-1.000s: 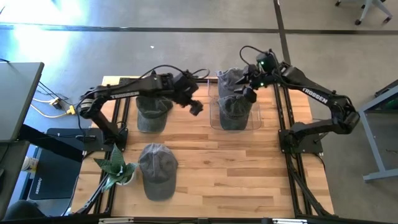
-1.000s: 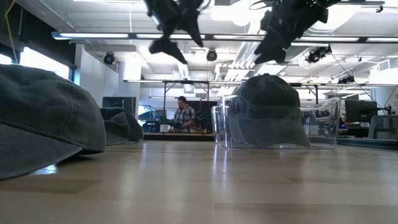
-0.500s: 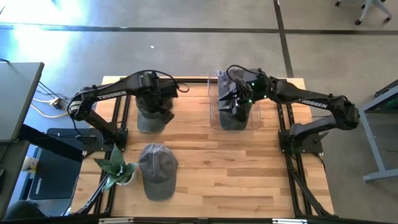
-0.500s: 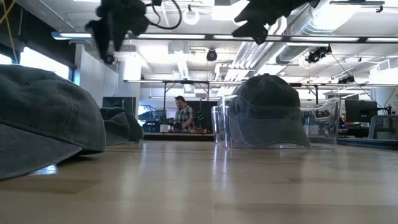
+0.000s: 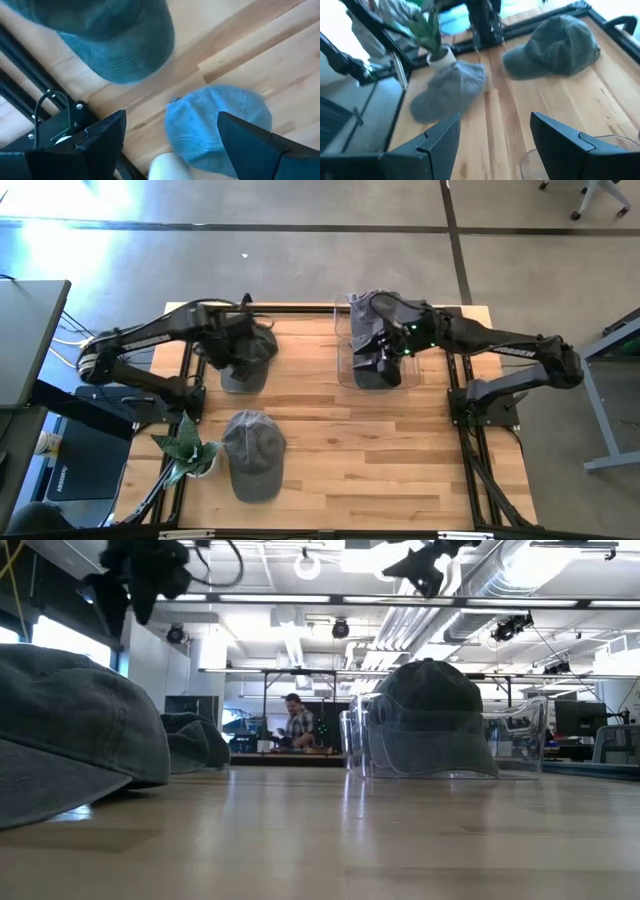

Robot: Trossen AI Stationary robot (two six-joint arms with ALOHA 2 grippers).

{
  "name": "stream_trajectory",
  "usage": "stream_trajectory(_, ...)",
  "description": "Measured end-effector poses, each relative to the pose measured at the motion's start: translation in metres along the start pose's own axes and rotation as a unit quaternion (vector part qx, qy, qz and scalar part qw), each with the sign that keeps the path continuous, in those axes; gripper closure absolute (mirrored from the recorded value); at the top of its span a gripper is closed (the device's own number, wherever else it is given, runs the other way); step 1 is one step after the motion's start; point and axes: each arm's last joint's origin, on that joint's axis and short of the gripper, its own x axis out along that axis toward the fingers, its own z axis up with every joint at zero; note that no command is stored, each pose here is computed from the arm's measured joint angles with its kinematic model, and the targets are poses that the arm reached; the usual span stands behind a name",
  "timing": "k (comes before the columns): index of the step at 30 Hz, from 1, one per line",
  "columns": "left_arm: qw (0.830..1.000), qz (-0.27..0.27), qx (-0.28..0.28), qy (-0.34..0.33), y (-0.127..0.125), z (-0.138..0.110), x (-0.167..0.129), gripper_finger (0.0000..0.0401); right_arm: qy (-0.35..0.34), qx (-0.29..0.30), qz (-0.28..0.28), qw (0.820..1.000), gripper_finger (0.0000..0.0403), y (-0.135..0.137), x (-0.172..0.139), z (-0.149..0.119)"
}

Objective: Pick & Place hat
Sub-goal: Put the gray cap into the top transparent bin

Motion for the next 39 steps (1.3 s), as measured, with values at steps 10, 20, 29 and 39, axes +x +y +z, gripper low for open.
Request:
stream_trajectory(10,0.988,-0.125,-0.007,-0.095,0.023,-0.030,-0.017,0.0094,-0.120,0.007,0.040,0.992,0.0167,0.026,-0.049,0.017)
stream_trajectory(20,0.965,-0.188,0.180,-0.034,0.003,-0.047,-0.010,0.0094,-0.115,0.025,0.016,0.993,0.0167,0.033,-0.021,0.016)
stream_trajectory(29,0.943,-0.137,0.300,0.047,-0.024,-0.066,0.048,0.0094,-0.136,0.016,0.044,0.990,0.0167,0.043,0.008,0.019)
stream_trajectory(39,0.926,-0.053,0.370,0.055,-0.035,-0.074,0.104,0.0094,-0.146,0.014,0.037,0.988,0.0167,0.047,0.007,0.020)
